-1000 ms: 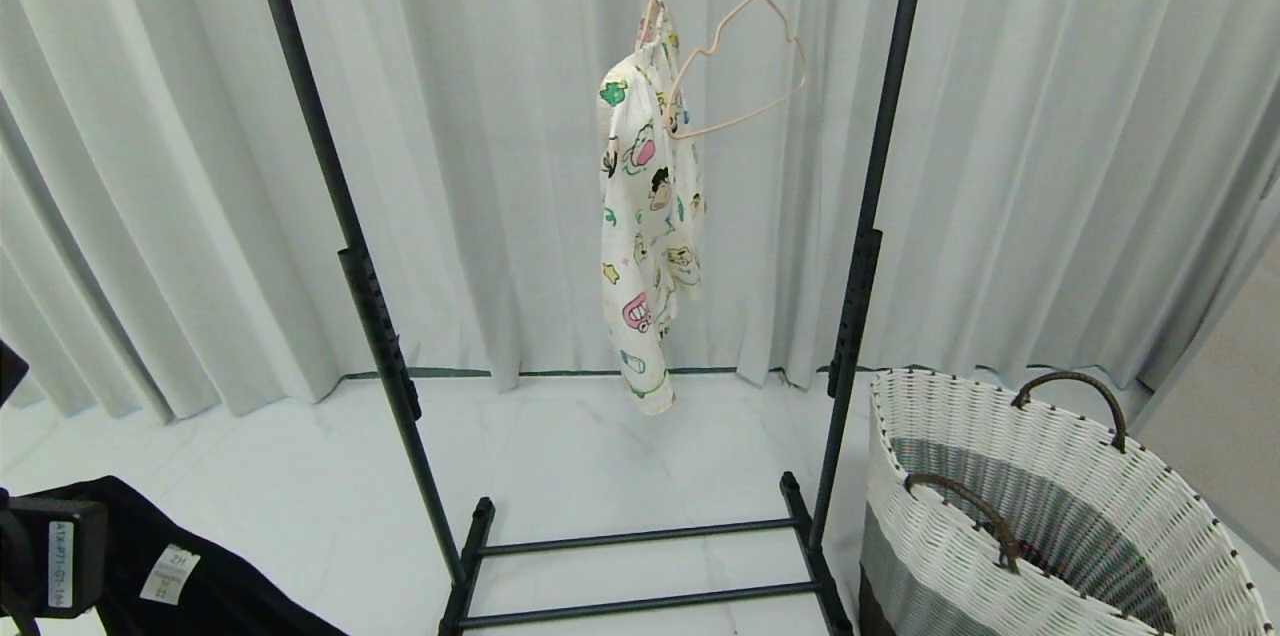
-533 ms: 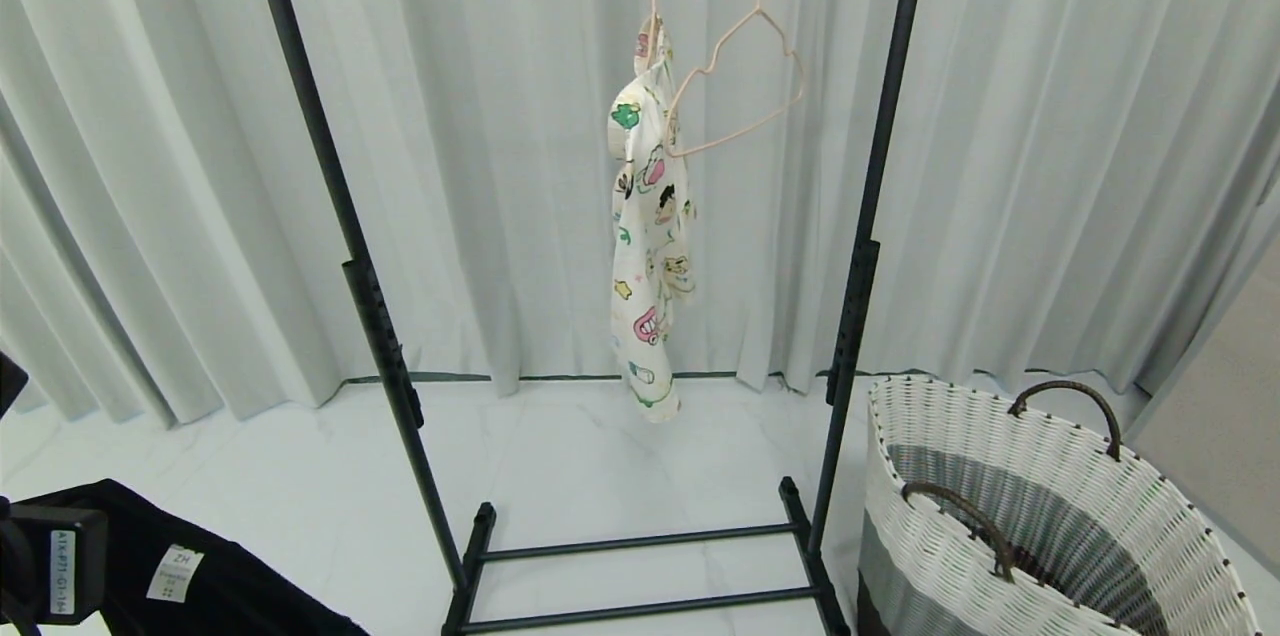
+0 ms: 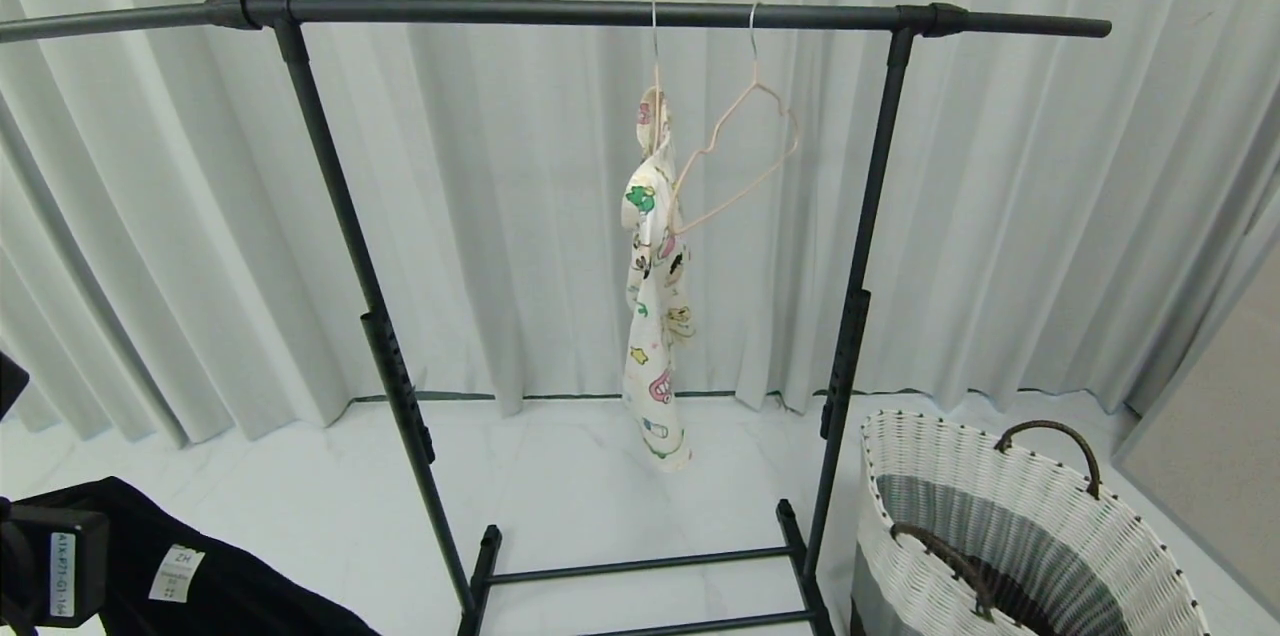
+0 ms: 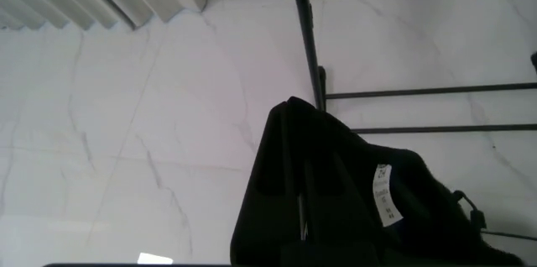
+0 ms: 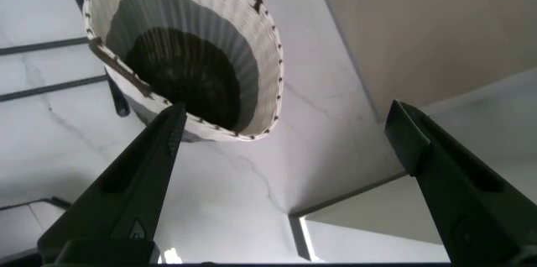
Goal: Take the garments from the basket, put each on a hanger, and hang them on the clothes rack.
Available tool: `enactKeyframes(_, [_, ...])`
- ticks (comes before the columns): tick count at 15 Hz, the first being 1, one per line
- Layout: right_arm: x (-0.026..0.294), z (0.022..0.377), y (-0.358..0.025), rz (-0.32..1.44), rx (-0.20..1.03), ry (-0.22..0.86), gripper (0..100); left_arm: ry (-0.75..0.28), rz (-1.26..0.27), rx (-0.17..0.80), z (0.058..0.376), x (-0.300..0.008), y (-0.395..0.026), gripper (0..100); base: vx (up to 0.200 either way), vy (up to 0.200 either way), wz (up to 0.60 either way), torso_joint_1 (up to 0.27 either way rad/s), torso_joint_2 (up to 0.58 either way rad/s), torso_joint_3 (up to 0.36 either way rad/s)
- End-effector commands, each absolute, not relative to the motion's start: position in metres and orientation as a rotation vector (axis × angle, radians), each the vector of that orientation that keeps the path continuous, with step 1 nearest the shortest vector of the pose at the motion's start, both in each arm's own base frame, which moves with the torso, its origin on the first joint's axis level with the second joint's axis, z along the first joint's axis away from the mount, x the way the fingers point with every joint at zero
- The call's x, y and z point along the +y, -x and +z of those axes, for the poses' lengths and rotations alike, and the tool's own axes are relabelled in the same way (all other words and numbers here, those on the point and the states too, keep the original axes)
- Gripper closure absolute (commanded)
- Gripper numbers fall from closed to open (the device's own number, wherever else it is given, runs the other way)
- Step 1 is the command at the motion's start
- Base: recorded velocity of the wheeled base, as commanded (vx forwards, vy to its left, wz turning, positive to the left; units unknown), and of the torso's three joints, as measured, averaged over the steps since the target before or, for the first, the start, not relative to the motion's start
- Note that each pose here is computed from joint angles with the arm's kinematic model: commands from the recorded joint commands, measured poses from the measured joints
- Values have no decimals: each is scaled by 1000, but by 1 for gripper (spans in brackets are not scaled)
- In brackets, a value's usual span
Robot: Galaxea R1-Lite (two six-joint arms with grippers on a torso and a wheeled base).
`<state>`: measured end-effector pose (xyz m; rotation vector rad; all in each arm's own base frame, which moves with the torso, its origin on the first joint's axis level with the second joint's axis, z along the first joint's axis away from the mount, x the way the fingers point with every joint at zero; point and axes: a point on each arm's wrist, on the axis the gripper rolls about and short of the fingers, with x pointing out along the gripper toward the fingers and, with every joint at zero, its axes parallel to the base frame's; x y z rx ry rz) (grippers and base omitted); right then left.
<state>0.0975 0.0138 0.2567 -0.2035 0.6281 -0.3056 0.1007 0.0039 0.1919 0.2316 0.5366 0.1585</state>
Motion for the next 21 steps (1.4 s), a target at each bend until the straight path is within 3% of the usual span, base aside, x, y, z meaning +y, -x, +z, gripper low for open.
enactKeyframes(1, [14, 257, -100, -299, 626, 201, 0, -240, 155, 540, 192, 4, -101, 100, 0, 0, 0, 188, -471, -281])
enactKeyframes(11, [15, 258, -102, -299, 601, 193, 0, -242, 153, 538, 192, 4, -101, 100, 0, 0, 0, 200, -469, -268])
enactKeyframes(16, [15, 260, -102, -279, 588, 189, 0, -242, 153, 538, 192, 4, -101, 100, 0, 0, 0, 30, -62, -32])
enactKeyframes(21, [17, 259, -104, -229, 572, 173, 0, -248, 132, 537, 192, 2, -101, 100, 0, 0, 480, 2, -5, -2])
